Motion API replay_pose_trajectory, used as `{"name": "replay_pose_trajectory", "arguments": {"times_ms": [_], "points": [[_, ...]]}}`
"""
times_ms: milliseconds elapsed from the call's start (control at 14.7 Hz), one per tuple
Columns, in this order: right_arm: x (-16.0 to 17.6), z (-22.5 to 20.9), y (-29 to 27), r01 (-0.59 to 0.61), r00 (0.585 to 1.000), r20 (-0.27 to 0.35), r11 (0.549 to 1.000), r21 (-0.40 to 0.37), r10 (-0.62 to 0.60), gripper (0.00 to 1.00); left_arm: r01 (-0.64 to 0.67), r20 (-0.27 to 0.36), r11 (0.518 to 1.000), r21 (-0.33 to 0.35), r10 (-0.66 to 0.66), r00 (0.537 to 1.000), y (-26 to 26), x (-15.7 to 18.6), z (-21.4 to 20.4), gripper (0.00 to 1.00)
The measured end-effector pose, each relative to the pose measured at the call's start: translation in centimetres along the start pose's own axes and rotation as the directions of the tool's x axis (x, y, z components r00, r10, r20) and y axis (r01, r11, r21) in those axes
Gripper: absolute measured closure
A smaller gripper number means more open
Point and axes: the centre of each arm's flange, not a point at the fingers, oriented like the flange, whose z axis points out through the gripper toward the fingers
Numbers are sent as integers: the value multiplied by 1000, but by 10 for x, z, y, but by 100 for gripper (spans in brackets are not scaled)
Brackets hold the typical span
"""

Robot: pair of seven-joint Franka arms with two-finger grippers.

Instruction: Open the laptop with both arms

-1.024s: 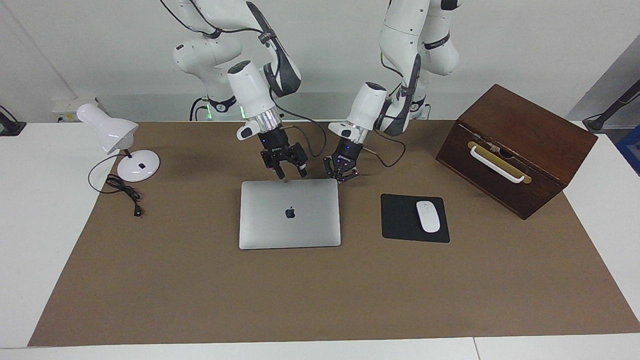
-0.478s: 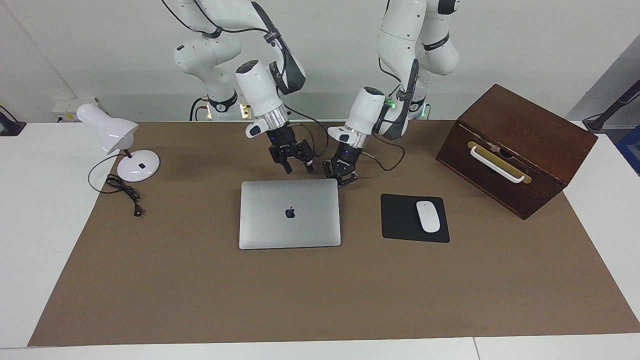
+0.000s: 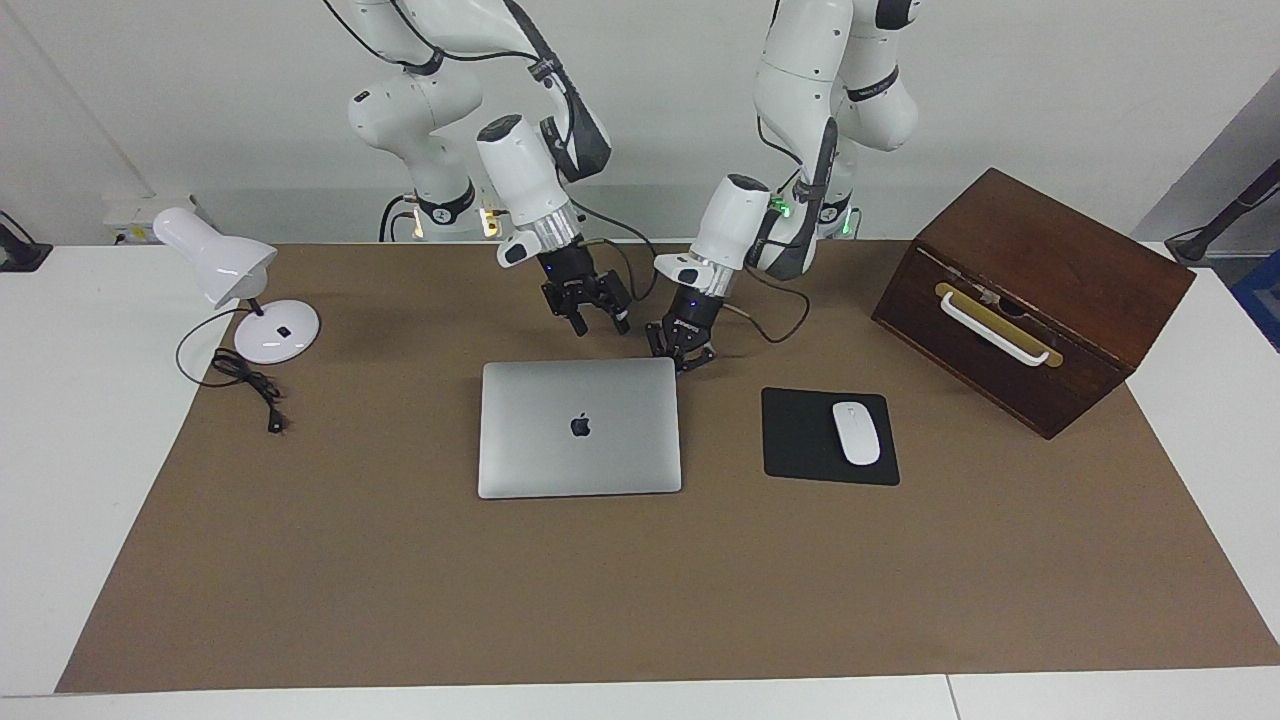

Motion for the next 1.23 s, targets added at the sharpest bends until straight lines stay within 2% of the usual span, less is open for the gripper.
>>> {"name": "replay_pose_trajectory", "arguments": {"times_ms": [1228], "points": [[-3, 0, 13, -3, 1000, 4, 1000, -18, 3, 0, -11, -2, 1000, 0, 11, 1000, 0, 0, 0, 99]]}}
